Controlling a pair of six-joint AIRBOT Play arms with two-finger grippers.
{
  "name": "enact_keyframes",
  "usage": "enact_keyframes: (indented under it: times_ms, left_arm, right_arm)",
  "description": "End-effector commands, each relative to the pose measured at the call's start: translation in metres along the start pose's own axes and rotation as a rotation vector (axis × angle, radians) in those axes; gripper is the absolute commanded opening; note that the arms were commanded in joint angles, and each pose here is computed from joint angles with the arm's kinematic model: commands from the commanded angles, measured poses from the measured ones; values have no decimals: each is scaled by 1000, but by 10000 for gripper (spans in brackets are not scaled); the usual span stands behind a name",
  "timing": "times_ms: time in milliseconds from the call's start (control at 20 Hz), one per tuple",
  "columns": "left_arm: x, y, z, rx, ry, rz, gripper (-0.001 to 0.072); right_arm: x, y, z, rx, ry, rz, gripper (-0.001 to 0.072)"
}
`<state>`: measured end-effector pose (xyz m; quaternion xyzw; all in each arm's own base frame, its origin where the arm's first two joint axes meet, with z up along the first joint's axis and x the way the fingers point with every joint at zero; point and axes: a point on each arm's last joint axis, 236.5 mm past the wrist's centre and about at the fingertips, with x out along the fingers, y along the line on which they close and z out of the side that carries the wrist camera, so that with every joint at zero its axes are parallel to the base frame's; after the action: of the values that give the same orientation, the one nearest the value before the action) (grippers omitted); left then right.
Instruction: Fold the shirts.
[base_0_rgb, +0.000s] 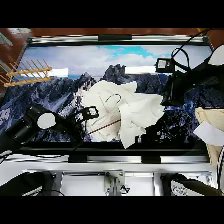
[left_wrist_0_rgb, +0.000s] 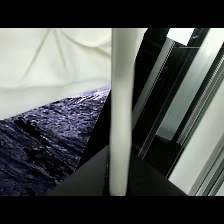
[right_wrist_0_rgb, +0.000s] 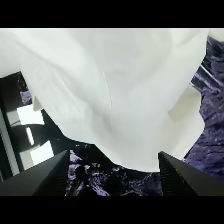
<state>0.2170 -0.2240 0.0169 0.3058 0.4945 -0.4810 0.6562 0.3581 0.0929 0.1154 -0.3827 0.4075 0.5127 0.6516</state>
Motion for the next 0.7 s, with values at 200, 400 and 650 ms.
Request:
enact_keyframes:
  times_ms: [200, 400, 650]
  left_arm:
    - [-2, 8, 10, 34, -39, 31, 46]
    - [-6, 6, 24, 51, -91, 25, 46]
    - [-8, 23, 41, 51, -162, 97, 49]
  right_arm:
    - [29, 8, 3, -87, 15, 86, 667]
    - [52, 13, 2, -98, 22, 152, 666]
    - [63, 32, 16, -89, 33, 232, 75]
